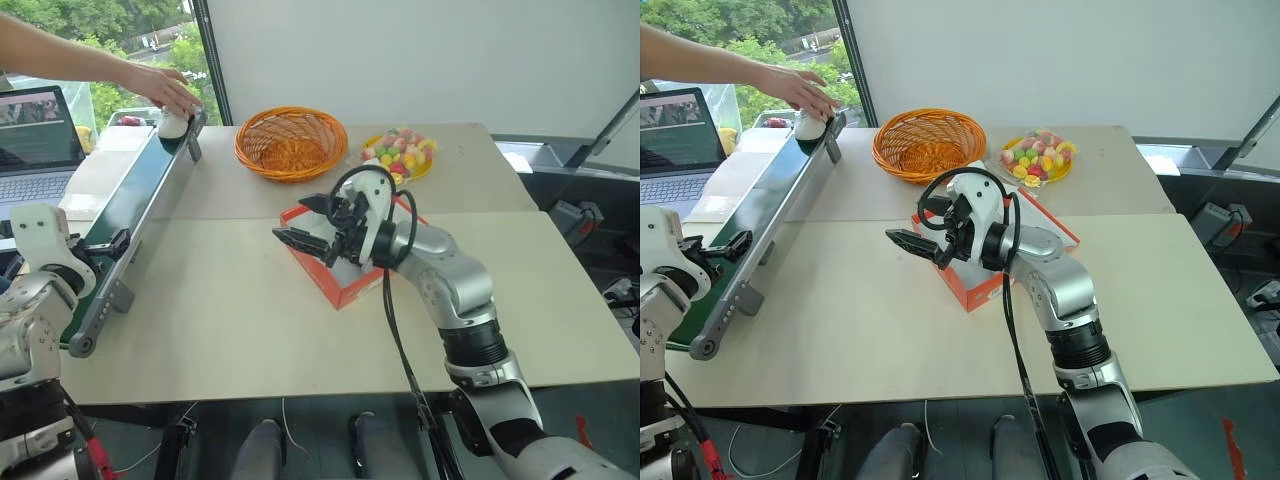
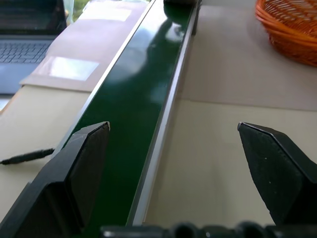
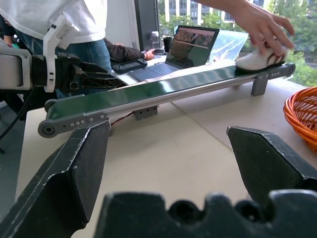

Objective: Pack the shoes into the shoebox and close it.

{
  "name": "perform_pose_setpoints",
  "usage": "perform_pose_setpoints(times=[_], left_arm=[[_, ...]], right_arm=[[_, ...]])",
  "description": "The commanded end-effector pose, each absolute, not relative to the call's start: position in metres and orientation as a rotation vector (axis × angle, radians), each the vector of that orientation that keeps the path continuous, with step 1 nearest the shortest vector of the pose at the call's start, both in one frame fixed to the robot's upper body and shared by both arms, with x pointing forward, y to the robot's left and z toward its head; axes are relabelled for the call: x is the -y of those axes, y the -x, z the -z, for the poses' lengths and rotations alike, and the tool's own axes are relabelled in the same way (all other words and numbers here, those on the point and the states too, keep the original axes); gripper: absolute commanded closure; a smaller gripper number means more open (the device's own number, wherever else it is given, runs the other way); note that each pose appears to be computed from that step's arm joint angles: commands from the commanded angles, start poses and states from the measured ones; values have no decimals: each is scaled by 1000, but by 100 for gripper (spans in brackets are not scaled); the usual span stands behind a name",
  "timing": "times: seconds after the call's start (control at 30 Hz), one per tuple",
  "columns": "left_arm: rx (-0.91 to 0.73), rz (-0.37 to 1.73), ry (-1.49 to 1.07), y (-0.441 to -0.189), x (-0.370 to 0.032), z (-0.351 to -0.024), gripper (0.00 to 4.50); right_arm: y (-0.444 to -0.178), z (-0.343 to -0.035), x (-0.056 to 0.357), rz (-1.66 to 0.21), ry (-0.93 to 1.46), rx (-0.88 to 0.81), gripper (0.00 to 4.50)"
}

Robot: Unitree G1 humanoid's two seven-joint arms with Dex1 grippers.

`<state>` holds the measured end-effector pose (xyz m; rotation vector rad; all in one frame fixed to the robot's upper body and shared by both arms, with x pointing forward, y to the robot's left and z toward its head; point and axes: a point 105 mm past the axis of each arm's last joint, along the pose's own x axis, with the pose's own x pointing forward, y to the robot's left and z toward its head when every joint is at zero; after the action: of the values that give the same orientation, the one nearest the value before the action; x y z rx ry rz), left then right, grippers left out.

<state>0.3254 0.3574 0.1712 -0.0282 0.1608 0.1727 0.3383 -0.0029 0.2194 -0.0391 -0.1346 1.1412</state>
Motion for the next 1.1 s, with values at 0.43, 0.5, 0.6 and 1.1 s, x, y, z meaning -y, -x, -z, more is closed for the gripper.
perform_pose_setpoints(times=[0.43, 0.5, 0.6, 1.1], left_arm=[[-108, -173, -2, -323, -384, -189, 5], [-105, -160, -10, -329, -388, -195, 5], [-129, -115, 7, -337, -387, -194, 5], [-133, -111, -41, -359, -405, -204, 5]], right_arm=[[-337, -230, -10, -1174, 102, 211, 0], [-337, -231, -11, -1177, 107, 210, 0], [-337, -231, -11, -1176, 106, 209, 0], [-336, -230, -8, -1153, 105, 204, 0]])
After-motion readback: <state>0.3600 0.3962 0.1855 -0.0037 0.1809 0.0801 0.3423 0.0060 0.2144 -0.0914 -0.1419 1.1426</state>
